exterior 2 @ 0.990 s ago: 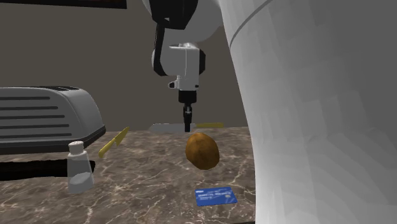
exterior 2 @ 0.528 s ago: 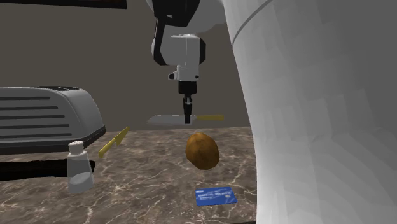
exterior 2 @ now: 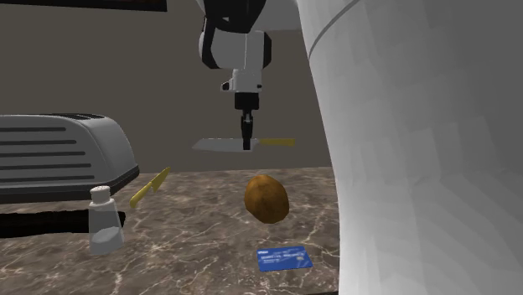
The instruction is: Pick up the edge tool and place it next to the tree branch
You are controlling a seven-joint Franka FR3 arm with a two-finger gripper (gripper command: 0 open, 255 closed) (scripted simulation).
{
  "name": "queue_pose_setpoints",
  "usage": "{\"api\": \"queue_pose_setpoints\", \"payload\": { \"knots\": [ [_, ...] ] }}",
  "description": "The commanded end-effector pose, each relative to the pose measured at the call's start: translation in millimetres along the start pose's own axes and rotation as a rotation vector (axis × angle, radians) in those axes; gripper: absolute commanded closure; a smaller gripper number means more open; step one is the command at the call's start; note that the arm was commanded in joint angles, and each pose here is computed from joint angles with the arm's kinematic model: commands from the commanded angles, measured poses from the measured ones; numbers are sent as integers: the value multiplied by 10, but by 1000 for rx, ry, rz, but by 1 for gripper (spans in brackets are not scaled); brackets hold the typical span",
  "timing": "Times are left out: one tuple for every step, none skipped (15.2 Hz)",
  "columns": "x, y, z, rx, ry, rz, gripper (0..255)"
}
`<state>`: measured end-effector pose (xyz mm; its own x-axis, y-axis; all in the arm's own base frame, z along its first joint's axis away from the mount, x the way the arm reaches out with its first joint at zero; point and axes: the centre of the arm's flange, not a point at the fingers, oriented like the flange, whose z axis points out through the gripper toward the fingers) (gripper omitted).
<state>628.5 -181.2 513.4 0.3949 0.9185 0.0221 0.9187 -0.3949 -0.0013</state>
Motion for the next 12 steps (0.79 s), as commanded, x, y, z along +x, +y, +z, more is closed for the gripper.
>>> {"api": "queue_pose_setpoints", "payload": {
  "knots": [
    [0, -2, -101, 0, 0, 0, 255],
    [1, -2, -153, 0, 0, 0, 255],
    [2, -2, -203, 0, 0, 0, 255],
    [68, -116, -202, 0, 0, 0, 255],
    [134, -231, -200, 0, 0, 0, 255],
    [200, -345, -198, 0, 0, 0, 255],
    [266, -460, -197, 0, 0, 0, 255],
    [332, -574, -195, 0, 0, 0, 255],
    [397, -688, -193, 0, 0, 0, 255],
    [463, -803, -192, 0, 0, 0, 255],
    [529, -917, -190, 0, 0, 0, 255],
    [595, -1031, -189, 0, 0, 0, 255]
  ]
}}
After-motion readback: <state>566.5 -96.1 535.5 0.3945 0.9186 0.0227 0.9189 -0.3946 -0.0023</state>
